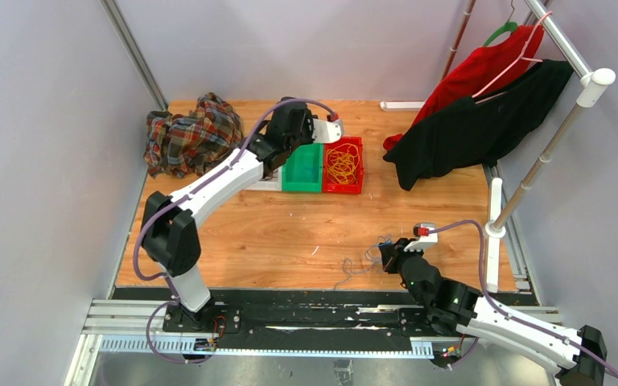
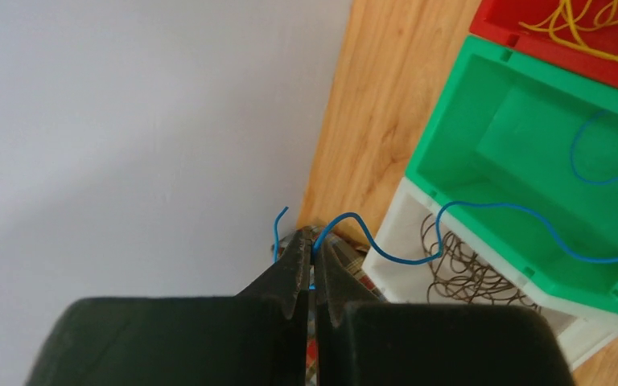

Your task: Untangle the cables

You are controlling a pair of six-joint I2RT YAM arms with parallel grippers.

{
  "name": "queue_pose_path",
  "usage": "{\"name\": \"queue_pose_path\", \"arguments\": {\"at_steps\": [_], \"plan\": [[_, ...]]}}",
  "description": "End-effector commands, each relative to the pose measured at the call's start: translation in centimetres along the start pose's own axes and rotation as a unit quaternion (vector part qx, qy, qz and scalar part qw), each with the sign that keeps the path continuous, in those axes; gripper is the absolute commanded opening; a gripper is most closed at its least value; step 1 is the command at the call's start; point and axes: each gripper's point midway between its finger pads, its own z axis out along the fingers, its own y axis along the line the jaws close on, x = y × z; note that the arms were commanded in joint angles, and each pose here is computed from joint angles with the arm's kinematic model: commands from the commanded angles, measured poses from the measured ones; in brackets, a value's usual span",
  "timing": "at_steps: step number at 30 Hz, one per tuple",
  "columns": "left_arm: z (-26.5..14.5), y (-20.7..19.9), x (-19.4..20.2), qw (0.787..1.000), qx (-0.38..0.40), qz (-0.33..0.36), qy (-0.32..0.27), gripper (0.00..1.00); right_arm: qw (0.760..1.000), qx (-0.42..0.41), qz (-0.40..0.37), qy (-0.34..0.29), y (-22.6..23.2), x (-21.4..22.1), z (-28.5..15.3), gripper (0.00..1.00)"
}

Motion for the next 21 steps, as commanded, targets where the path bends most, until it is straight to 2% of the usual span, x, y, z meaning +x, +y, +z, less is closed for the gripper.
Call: {"name": "queue_pose_path", "arguments": {"at_steps": [1, 11, 21], "plan": [[1.9, -0.4, -0.5, 1.0, 0.009, -0.012, 0.0, 0.0, 0.999, 0.032, -0.01, 0.005, -1.6, 0.7, 0.1, 0.01], [7.1, -6.1, 0.7, 0.997, 0.061, -0.034, 0.026, 0.0, 0.999, 0.033, -0.035, 0.007, -1.1, -0.2, 0.1, 0.01], [9.4, -13.0, 1.5, 0.983, 0.157, -0.089, 0.023, 0.0, 0.998, 0.035, -0.055, 0.01, -0.4, -1.1, 0.3, 0.01]]}}
